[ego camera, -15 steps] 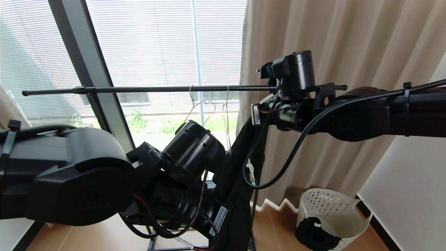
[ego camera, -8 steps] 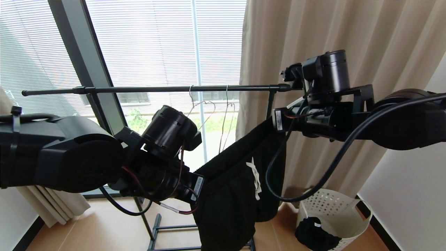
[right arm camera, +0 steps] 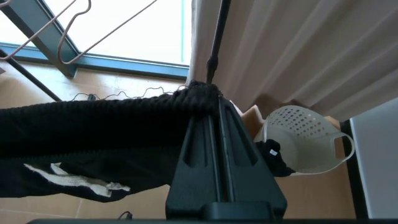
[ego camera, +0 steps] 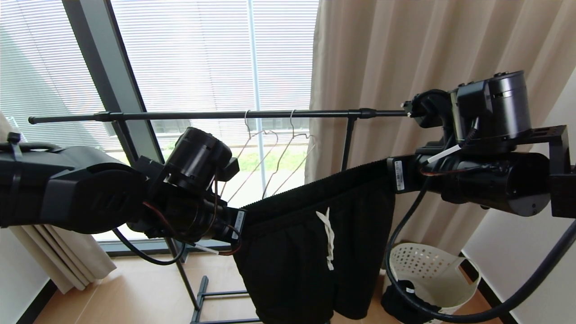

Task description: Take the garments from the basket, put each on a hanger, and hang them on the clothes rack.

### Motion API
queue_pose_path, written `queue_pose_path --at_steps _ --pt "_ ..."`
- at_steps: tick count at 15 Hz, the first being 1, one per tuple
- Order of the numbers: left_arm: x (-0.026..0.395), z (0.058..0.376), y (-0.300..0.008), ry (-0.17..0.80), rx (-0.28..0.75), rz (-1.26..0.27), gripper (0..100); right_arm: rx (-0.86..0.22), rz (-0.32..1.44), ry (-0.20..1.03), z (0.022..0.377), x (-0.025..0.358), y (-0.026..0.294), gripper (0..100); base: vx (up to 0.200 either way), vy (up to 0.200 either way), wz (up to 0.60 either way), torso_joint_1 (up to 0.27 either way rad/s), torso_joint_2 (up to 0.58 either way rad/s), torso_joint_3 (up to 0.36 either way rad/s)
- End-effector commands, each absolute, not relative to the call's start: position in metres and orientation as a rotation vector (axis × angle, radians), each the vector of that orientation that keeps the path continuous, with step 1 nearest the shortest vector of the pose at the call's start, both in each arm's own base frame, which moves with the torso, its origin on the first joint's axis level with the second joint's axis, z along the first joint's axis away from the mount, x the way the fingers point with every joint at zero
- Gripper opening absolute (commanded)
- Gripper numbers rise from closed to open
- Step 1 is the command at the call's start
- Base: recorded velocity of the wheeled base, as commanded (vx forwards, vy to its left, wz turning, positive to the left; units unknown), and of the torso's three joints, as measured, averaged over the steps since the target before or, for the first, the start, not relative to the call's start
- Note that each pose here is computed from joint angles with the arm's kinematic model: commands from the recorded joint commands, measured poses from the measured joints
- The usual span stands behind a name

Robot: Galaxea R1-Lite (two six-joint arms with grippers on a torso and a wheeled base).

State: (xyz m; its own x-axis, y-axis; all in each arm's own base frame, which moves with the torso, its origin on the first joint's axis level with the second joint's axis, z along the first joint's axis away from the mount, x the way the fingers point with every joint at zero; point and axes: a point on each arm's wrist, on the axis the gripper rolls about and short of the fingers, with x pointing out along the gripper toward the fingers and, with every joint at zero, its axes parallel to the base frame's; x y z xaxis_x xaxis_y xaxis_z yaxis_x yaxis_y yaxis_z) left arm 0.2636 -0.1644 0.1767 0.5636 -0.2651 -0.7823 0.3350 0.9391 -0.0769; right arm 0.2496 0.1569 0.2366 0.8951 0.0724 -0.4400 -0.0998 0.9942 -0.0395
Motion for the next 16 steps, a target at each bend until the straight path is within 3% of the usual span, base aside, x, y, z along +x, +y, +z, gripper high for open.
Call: queue_pose_path --at_steps 1,11,12,16 --pt "0.264 0.176 -0.163 0.907 0.082 -0.349 0 -0.054 0.092 0.438 0.242 0.238 0.149 0 0.000 0.000 0.00 0.000 0.00 0.000" --pt "0.269 0.181 -0.162 0.830 0.101 -0.377 0 -0.062 0.085 0.445 0.240 0.245 0.152 0 0.000 0.000 0.00 0.000 0.00 0.000" --pt "0.269 0.181 -0.162 0.822 0.108 -0.381 100 -0.059 0.079 0.443 0.240 0.246 0.150 0 0.000 0.000 0.00 0.000 0.00 0.000" --pt "0.265 0.184 -0.156 0.810 0.104 -0.377 100 -0.047 0.068 0.434 0.244 0.249 0.146 0 0.000 0.000 0.00 0.000 0.00 0.000"
